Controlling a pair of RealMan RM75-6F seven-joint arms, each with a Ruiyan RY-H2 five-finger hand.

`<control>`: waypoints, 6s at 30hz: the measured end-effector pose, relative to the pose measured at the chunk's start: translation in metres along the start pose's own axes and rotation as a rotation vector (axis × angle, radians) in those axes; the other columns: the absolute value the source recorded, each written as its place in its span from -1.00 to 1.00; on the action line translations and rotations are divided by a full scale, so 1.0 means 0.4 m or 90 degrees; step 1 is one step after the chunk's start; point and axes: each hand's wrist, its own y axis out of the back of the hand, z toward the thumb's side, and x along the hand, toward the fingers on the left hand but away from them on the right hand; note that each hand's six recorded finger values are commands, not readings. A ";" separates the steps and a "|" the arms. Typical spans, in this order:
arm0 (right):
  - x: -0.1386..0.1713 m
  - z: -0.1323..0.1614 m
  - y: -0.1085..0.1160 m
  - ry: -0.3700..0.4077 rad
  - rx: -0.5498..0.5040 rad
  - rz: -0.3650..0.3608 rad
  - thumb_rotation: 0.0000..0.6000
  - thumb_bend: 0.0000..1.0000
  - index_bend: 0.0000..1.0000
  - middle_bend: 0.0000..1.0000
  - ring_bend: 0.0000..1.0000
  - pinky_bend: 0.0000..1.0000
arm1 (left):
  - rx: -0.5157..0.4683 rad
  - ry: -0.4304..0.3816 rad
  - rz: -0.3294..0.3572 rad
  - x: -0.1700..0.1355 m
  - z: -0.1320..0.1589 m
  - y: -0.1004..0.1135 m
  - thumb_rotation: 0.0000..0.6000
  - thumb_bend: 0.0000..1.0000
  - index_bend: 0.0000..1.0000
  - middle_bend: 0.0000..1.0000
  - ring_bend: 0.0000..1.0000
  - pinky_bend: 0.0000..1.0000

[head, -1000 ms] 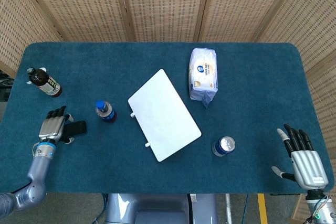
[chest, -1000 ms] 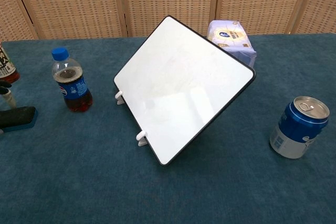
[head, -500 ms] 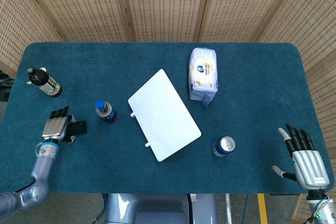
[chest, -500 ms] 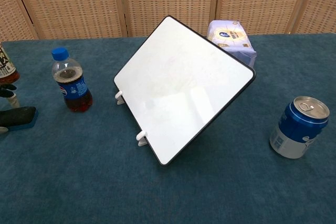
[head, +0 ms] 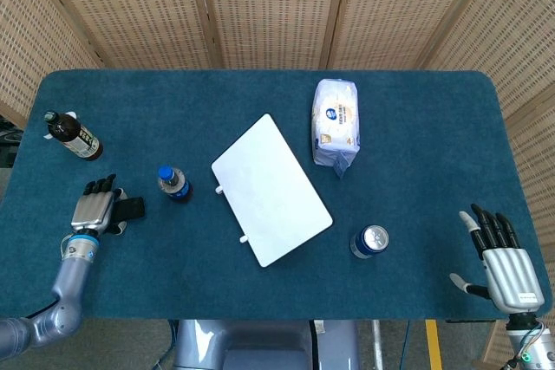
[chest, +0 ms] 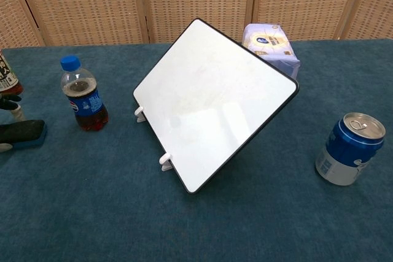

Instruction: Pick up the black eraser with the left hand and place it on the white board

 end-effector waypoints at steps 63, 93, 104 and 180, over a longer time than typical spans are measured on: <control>0.002 -0.035 0.042 -0.015 -0.051 -0.022 1.00 -1.00 -1.00 -1.00 -1.00 -1.00 | 0.058 -0.441 0.329 -0.124 0.560 0.324 1.00 -0.41 -0.17 -1.00 -1.00 -1.00; 0.001 -0.054 0.052 -0.029 -0.064 -0.032 1.00 -1.00 -1.00 -1.00 -1.00 -1.00 | 0.101 -0.536 0.380 -0.085 0.644 0.176 1.00 -0.42 -0.18 -1.00 -1.00 -1.00; 0.001 -0.060 0.057 -0.030 -0.076 -0.034 1.00 -1.00 -1.00 -1.00 -1.00 -1.00 | 0.123 -0.549 0.374 -0.068 0.685 0.146 1.00 -0.42 -0.17 -1.00 -1.00 -1.00; 0.002 -0.060 0.075 -0.027 -0.082 -0.056 1.00 -1.00 -1.00 -1.00 -1.00 -1.00 | 0.070 -0.518 0.371 -0.106 0.609 0.250 1.00 -0.83 -0.87 -1.00 -1.00 -1.00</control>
